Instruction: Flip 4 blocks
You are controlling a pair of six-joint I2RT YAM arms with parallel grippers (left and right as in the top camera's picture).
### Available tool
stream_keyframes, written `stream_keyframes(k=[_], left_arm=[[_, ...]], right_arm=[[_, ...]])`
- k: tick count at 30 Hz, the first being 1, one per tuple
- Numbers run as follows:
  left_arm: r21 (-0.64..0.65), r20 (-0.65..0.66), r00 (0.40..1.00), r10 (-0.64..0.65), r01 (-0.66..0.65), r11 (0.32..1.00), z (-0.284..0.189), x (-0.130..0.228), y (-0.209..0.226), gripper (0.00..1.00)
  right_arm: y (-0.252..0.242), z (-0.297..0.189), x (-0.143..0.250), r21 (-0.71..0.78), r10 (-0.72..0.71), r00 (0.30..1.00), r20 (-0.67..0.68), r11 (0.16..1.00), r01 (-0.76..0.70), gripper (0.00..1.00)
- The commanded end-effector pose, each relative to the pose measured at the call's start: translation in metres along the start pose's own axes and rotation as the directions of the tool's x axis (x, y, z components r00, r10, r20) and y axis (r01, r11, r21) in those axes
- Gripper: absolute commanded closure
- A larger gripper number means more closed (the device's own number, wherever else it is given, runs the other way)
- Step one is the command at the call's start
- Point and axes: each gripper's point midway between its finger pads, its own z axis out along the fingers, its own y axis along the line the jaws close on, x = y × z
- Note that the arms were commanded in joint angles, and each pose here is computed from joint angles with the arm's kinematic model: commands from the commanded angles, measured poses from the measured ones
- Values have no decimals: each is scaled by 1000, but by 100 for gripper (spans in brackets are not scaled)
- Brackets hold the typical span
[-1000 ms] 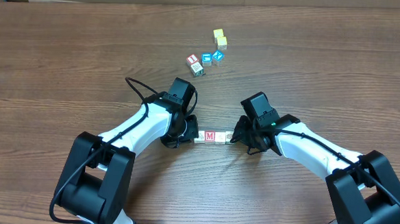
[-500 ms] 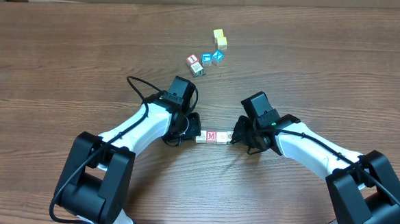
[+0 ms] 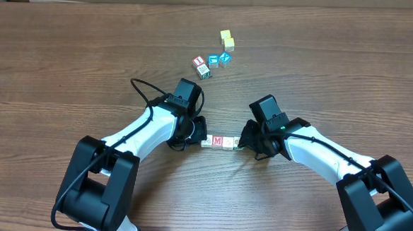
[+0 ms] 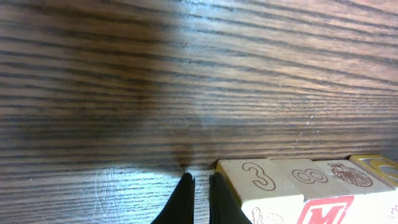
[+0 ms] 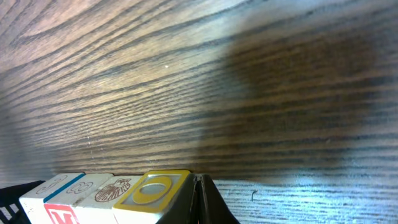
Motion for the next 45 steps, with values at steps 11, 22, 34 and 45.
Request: stream_keyframes(k=[11, 22, 34, 45], left_arm=[[50, 16, 999, 32, -33, 998, 2, -6, -12, 96], [80, 82, 996, 45, -52, 995, 1, -21, -21, 96], [66, 104, 993, 48, -55, 996, 7, -28, -19, 96], [68, 127, 991, 51, -60, 996, 7, -33, -21, 96]], right_arm=[[17, 2, 24, -49, 100, 991, -85, 993, -104, 96], [22, 1, 36, -51, 213, 966, -147, 974, -223, 96], [28, 2, 48, -27, 340, 923, -180, 936, -350, 96], [31, 3, 66, 41, 514, 834, -199, 855, -517, 96]])
